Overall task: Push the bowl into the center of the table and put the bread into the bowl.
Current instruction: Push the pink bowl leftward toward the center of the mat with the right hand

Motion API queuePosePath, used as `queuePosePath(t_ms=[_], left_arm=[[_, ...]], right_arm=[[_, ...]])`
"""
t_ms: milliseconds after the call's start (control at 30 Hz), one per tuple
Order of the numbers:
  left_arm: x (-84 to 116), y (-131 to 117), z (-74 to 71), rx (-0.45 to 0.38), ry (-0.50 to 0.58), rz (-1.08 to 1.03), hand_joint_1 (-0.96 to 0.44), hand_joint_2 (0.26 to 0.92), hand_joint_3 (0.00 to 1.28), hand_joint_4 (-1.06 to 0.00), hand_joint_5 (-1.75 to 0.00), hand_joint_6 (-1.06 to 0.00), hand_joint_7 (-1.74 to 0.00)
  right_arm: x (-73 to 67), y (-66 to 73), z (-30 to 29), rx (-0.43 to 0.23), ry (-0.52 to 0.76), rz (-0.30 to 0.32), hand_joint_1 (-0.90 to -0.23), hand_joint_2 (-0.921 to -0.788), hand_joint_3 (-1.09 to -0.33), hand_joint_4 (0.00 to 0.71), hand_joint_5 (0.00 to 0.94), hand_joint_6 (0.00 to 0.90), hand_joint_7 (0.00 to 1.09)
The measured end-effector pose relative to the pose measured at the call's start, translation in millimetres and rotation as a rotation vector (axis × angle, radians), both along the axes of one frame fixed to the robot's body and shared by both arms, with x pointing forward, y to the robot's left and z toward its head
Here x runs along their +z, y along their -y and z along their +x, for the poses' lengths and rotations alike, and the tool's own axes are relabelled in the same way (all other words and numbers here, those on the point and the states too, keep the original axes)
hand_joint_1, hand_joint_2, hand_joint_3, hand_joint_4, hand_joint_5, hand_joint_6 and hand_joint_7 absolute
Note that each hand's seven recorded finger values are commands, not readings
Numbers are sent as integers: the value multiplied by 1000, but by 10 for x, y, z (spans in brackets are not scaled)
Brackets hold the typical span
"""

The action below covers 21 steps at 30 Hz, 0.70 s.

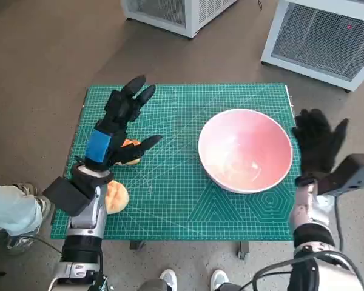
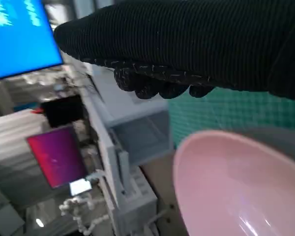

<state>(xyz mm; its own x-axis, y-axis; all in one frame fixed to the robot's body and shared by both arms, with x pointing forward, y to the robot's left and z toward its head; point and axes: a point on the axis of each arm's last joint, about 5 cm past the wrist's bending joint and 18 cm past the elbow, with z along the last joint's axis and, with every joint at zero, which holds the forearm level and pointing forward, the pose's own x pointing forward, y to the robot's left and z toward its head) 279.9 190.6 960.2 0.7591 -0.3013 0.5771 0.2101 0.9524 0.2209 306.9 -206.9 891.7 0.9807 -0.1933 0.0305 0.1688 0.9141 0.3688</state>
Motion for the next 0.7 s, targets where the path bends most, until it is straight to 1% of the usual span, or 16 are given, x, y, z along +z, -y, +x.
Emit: queuePosePath(t_ms=[133,333,533,700], left_arm=[[7,-20,-4,1,3,-1,-274,921,158,-281,-167,-39,-490],[10,-53,-21,8,6,6,-275,921,158,-282,-166,-41,-486],[-7,-81,-73,14,4,10,-275,921,157,-283,-165,-45,-481],[-20,-99,-110,18,-1,13,-276,921,155,-284,-163,-48,-477]], right_arm=[[-4,-85,21,19,-9,30,-535,-921,-870,255,0,234,263],[29,-198,69,48,-4,73,-536,-921,-873,256,3,237,247],[72,-334,118,75,5,117,-534,-921,-864,275,11,249,241],[99,-452,148,103,9,142,-533,-921,-861,272,7,257,240]])
